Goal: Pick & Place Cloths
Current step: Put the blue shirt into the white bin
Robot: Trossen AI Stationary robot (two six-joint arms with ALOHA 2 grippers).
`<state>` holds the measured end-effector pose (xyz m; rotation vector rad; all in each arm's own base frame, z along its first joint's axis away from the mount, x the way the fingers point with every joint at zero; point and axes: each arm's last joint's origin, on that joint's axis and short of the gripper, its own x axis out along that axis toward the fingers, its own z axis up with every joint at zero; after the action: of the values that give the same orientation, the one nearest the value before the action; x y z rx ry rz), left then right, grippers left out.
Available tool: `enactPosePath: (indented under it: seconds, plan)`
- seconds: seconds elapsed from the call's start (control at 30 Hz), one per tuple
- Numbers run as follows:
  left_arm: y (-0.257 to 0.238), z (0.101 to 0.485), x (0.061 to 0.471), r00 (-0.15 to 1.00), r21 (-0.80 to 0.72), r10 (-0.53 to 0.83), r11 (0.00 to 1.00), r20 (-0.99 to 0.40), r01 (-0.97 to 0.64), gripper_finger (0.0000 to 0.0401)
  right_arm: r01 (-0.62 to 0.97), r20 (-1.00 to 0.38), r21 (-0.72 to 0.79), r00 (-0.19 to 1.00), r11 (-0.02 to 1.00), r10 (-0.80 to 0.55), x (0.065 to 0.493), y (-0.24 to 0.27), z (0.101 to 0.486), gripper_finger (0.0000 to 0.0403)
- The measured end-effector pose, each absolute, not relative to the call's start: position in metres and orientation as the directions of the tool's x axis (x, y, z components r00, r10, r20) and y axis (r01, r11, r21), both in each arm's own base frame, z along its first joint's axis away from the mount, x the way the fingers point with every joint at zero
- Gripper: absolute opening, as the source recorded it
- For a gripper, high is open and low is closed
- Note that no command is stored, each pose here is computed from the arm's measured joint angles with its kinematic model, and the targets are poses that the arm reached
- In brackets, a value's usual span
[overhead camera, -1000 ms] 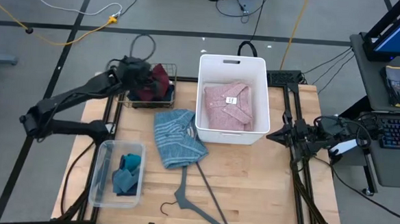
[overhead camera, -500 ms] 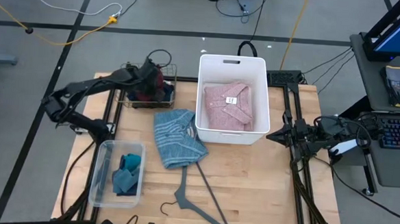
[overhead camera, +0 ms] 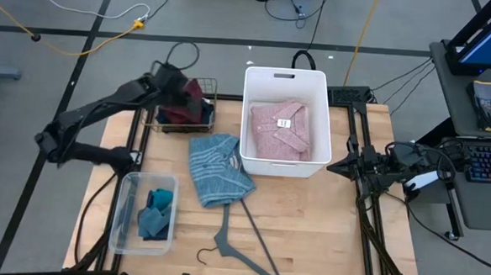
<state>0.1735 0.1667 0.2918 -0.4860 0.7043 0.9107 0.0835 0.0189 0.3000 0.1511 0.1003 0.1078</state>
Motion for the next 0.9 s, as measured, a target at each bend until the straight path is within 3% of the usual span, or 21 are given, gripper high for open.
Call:
enactPosePath:
  seconds: [0.13, 0.37, 0.57, 0.9]
  plan:
    - [0.145, 0.318, 0.173, 0.564, -0.188, 0.514, 0.608, -0.646, -0.771, 0.0093, -0.099, -0.091, 0.155, 0.989, 0.983, 0.115, 0.084, 0.019, 0.3, 0.0]
    - [0.087, 0.337, 0.187, 0.76, -0.263, 0.306, 0.81, -0.573, -0.524, 0.0093, -0.099, -0.091, 0.155, 0.989, 0.983, 0.115, 0.083, 0.019, 0.3, 0.0]
    - [0.038, 0.336, 0.204, 0.785, -0.233, 0.228, 0.874, -0.576, -0.426, 0.0093, -0.099, -0.091, 0.155, 0.989, 0.983, 0.115, 0.084, 0.019, 0.3, 0.0]
    - [-0.022, 0.31, 0.232, 0.731, -0.138, 0.176, 0.927, -0.659, -0.348, 0.0093, -0.103, -0.092, 0.148, 0.989, 0.984, 0.117, 0.083, 0.019, 0.3, 0.0]
